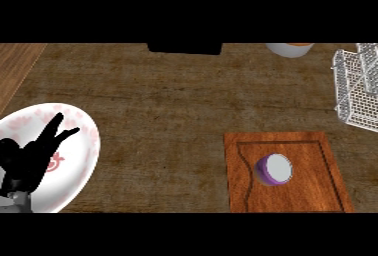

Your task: Pick the squash from the cutting board and place it in the tiered basket

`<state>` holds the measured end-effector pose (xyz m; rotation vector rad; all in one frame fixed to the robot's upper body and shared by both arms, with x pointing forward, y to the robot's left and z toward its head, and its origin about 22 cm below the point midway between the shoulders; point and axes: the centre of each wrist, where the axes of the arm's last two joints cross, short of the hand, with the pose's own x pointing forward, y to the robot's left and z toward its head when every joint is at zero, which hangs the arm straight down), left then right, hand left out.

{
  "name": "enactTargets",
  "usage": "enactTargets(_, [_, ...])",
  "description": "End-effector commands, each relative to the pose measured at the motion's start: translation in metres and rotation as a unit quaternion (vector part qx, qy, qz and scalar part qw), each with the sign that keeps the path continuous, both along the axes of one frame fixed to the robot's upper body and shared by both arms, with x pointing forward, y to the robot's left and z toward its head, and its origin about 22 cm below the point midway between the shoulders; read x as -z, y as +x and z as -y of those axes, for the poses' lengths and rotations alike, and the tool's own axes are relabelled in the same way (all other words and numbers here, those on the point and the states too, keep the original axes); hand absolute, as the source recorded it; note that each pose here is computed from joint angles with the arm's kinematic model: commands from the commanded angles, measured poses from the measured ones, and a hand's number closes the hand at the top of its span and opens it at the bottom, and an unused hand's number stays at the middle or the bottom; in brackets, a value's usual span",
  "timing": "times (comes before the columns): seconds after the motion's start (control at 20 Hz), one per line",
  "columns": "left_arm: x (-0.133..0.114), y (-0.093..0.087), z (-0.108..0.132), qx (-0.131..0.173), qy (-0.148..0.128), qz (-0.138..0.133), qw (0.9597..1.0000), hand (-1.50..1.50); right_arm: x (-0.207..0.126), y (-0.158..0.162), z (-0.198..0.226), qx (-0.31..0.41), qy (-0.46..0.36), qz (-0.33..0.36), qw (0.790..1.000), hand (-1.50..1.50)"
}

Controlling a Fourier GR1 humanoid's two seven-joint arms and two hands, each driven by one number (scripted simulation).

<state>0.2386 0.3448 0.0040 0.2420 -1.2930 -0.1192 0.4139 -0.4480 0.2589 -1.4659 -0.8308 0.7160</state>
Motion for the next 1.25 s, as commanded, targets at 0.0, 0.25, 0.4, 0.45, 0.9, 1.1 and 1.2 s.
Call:
enactTargets(0.0, [0.014, -0.004, -0.005, -0.013, 0.0, -0.023, 0.9996, 0.0, -0.003, -0.004, 0.007, -0.016, 0.031, 0.047, 0.998, -1.5])
enactTargets(0.25, [0.008, -0.003, -0.009, -0.015, -0.001, -0.033, 0.9994, 0.0, -0.053, -0.012, 0.01, 0.004, 0.088, 0.184, 0.979, -1.5])
enactTargets(0.4, [0.01, -0.012, -0.005, -0.019, -0.002, -0.038, 0.9991, 0.0, -0.07, -0.031, 0.032, 0.042, 0.123, 0.219, 0.967, -1.5])
enactTargets(0.45, [0.019, -0.007, 0.002, -0.012, -0.003, -0.035, 0.9993, 0.0, -0.078, -0.032, 0.031, 0.064, 0.157, 0.22, 0.961, -1.5])
enactTargets(0.9, [0.013, -0.021, -0.012, -0.038, -0.001, -0.039, 0.9985, 0.0, -0.064, -0.099, 0.107, 0.06, 0.337, 0.344, 0.875, -1.5])
enactTargets(1.1, [0.013, -0.02, -0.022, -0.042, -0.006, -0.046, 0.998, 0.0, -0.05, -0.136, 0.138, 0.026, 0.382, 0.363, 0.849, -1.5])
enactTargets(1.2, [0.026, -0.033, -0.016, -0.047, -0.005, -0.047, 0.9978, 0.0, -0.032, -0.16, 0.156, 0.007, 0.392, 0.35, 0.851, -1.5])
